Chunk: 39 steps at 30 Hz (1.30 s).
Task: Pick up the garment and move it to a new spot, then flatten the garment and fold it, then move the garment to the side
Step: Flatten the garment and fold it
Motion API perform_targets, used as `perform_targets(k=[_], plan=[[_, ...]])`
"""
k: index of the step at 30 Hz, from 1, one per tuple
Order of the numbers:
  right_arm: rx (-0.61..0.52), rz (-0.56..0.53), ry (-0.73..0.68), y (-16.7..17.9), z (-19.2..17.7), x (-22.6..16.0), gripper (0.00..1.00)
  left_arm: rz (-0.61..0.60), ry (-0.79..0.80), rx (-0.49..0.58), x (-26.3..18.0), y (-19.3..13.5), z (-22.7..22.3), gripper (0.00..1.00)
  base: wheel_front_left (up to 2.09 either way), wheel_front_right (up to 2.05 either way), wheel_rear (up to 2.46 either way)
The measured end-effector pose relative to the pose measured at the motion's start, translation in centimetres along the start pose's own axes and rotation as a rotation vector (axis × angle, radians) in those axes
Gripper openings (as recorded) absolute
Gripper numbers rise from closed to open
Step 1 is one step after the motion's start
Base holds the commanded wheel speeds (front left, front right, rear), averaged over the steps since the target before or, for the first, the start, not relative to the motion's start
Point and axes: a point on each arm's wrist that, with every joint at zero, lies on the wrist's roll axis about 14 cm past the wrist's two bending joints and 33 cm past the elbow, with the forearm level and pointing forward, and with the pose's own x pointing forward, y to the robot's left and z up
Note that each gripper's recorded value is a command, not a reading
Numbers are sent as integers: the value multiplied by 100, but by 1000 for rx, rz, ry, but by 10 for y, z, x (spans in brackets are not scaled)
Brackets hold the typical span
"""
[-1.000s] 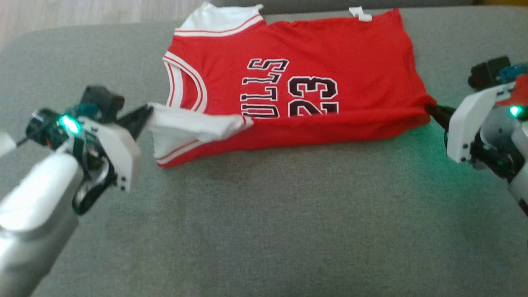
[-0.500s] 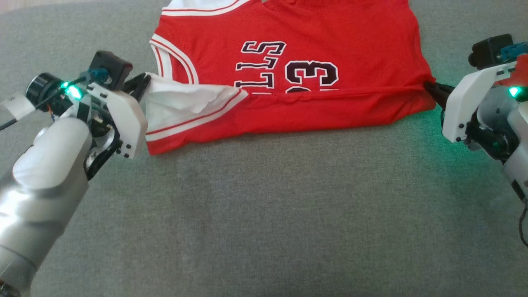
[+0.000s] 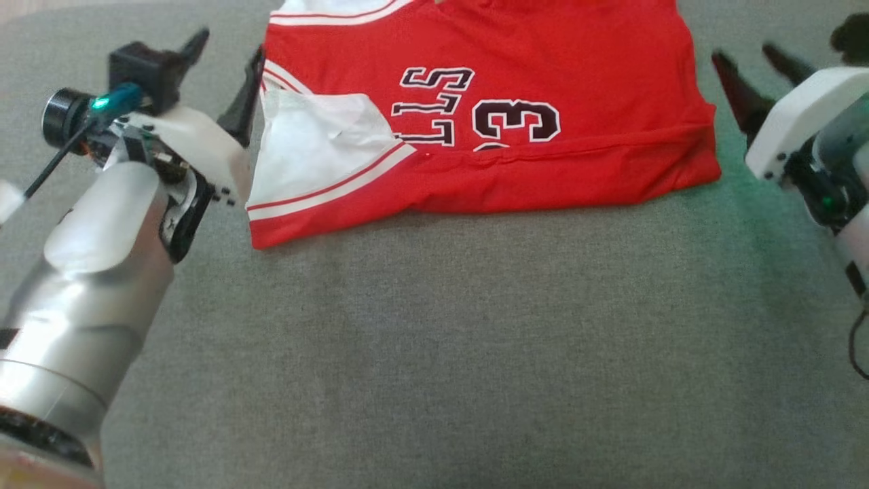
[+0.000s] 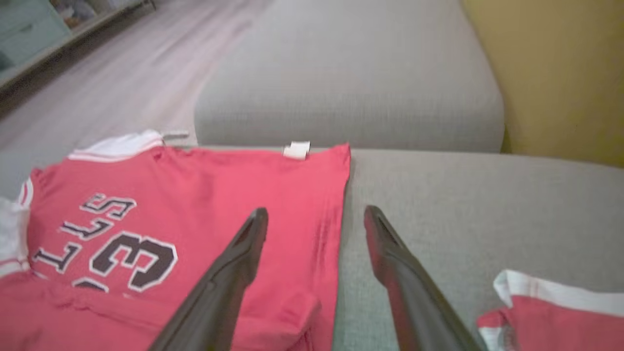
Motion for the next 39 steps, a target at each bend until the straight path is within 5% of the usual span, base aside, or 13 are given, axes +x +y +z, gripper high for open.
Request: perform_targets(k=[8, 14, 25, 39], plan=[[86, 34, -525, 24, 101, -29, 100, 116, -342, -204, -24, 18, 69, 100, 0, 0, 0], [50, 45, -685, 47, 128, -59, 100, 165, -500, -324, -66, 15, 92, 100, 0, 0, 0], [207, -81, -601, 71, -7, -102, 100, 299, -442, -390, -130, -19, 10, 100, 0, 0, 0], [207, -73, -567, 76, -26, -101, 100, 278, -274, -396, -105, -37, -46, 100, 0, 0, 0]])
